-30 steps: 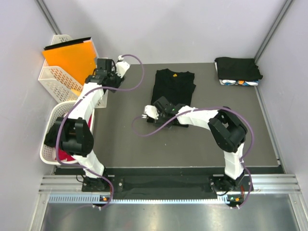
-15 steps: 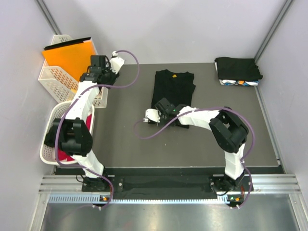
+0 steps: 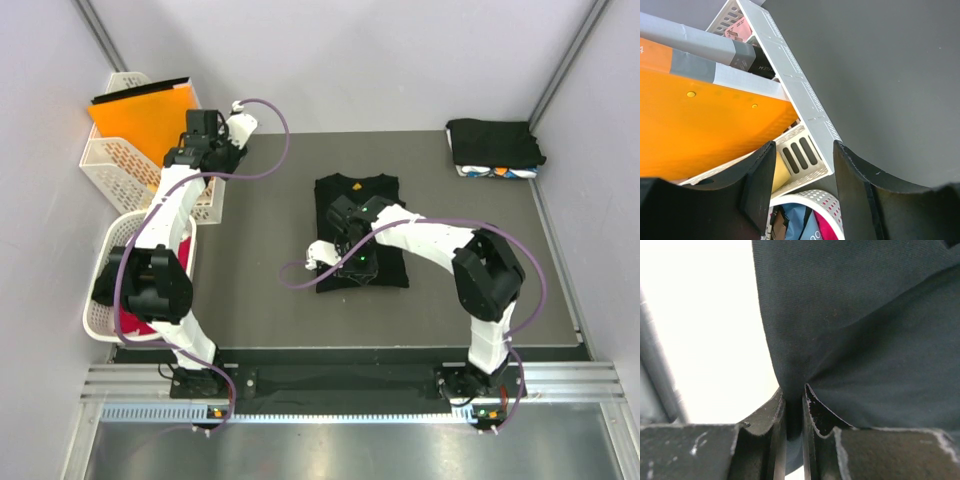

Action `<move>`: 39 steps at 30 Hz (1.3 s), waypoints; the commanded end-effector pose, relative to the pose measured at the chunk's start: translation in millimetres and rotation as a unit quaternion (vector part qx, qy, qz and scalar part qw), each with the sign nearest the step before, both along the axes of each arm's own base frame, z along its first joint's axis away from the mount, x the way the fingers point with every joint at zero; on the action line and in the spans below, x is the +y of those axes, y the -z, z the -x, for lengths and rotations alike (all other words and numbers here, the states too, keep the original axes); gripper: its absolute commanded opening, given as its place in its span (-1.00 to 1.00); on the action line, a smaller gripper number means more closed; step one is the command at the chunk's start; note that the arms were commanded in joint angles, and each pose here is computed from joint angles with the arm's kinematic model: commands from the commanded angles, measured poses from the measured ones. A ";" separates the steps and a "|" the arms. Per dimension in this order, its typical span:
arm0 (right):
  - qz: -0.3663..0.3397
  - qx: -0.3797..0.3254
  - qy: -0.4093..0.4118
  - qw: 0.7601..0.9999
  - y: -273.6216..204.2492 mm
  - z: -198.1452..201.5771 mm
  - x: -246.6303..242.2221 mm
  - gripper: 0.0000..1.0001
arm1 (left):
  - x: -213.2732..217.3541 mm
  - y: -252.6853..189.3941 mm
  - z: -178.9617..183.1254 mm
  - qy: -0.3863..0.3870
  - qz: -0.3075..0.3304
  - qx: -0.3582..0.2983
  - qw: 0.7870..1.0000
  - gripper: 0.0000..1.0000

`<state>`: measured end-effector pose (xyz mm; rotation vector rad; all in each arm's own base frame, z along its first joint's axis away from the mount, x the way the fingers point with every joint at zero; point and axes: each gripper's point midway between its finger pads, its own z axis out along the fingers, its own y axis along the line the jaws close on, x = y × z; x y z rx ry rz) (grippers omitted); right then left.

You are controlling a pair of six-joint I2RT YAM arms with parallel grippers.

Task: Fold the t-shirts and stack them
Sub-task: Grab one side of the 2/3 rectangular tshirt with right arm, then fold the long partially folded tshirt into a neat square

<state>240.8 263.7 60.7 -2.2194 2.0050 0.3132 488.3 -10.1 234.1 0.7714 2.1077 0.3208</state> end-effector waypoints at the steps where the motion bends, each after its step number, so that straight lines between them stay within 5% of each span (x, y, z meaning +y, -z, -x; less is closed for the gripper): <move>1: -0.041 0.084 -0.064 0.994 -58.9 53.0 -8.8 -0.78 | 1.4 -21.6 -2.4 0.006 -0.001 -0.020 1.000 0.10; 9: -0.054 0.070 -0.092 0.992 -92.2 60.9 -9.7 -0.77 | 1.7 -24.4 0.7 0.006 -0.002 -0.017 1.000 0.11; 39: -0.035 -0.151 -0.054 0.986 -114.3 -101.4 2.6 -0.74 | -0.3 0.0 2.1 -0.006 0.012 0.019 1.000 0.13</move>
